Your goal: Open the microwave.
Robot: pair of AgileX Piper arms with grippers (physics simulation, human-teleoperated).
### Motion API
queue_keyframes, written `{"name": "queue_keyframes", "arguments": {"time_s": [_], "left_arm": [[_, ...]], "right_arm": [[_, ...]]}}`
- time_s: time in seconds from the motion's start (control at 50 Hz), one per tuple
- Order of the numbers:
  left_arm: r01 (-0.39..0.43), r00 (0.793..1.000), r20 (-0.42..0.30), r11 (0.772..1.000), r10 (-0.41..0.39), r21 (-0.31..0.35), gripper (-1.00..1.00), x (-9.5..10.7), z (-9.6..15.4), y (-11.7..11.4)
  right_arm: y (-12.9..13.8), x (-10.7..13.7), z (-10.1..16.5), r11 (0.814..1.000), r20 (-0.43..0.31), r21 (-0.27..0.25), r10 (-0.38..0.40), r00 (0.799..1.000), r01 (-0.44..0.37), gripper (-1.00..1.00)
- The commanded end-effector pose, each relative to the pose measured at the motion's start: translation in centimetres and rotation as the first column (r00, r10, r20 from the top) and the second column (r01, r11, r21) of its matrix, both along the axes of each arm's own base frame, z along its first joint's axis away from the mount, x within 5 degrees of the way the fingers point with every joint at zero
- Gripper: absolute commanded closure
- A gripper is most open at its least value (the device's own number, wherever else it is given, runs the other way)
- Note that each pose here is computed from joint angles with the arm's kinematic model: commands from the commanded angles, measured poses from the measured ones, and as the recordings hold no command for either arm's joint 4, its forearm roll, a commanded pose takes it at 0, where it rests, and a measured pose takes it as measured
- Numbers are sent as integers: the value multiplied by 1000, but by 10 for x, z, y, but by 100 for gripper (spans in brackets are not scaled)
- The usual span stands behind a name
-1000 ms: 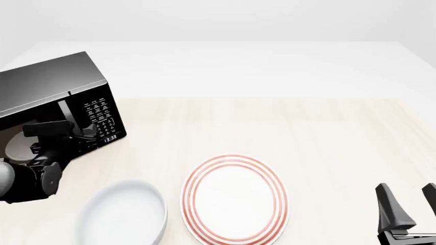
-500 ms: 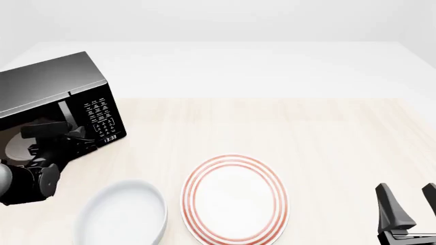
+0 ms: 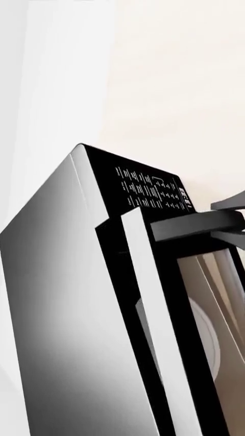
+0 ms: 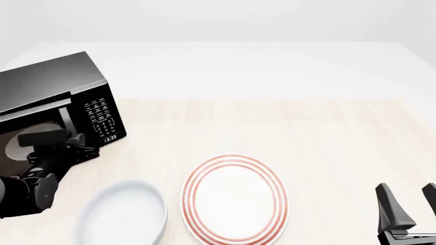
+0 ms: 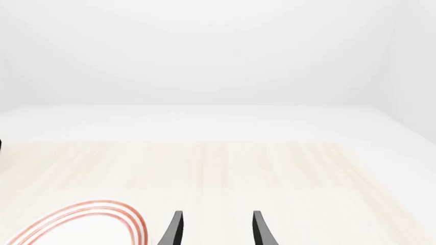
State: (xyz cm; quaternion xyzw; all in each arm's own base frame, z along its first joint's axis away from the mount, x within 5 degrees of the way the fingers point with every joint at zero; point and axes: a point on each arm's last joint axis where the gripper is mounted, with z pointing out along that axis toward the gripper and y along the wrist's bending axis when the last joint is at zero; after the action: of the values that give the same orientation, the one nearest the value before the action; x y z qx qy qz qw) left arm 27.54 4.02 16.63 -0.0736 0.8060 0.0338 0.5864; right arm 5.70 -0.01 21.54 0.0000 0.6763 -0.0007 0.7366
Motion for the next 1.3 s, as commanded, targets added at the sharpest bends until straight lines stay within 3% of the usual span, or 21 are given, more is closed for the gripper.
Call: {"name": "queue_keyframes", "arguments": {"time_s": [0.02,0.28,1.3], "left_arm": [[45,991,123,999,-45,5,100,1,29,-13],[54,988,147,998,-55,11,100,-18,36,-17],[104,978,180,994,-106,20,100,-53,43,-31]], "right_arm": [[0,0,0,1000,0,0,0,1000,0,-100],[0,0,0,1000,0,0,0,1000,0,-100],[0,0,0,1000,0,0,0,1000,0,-100]]}}
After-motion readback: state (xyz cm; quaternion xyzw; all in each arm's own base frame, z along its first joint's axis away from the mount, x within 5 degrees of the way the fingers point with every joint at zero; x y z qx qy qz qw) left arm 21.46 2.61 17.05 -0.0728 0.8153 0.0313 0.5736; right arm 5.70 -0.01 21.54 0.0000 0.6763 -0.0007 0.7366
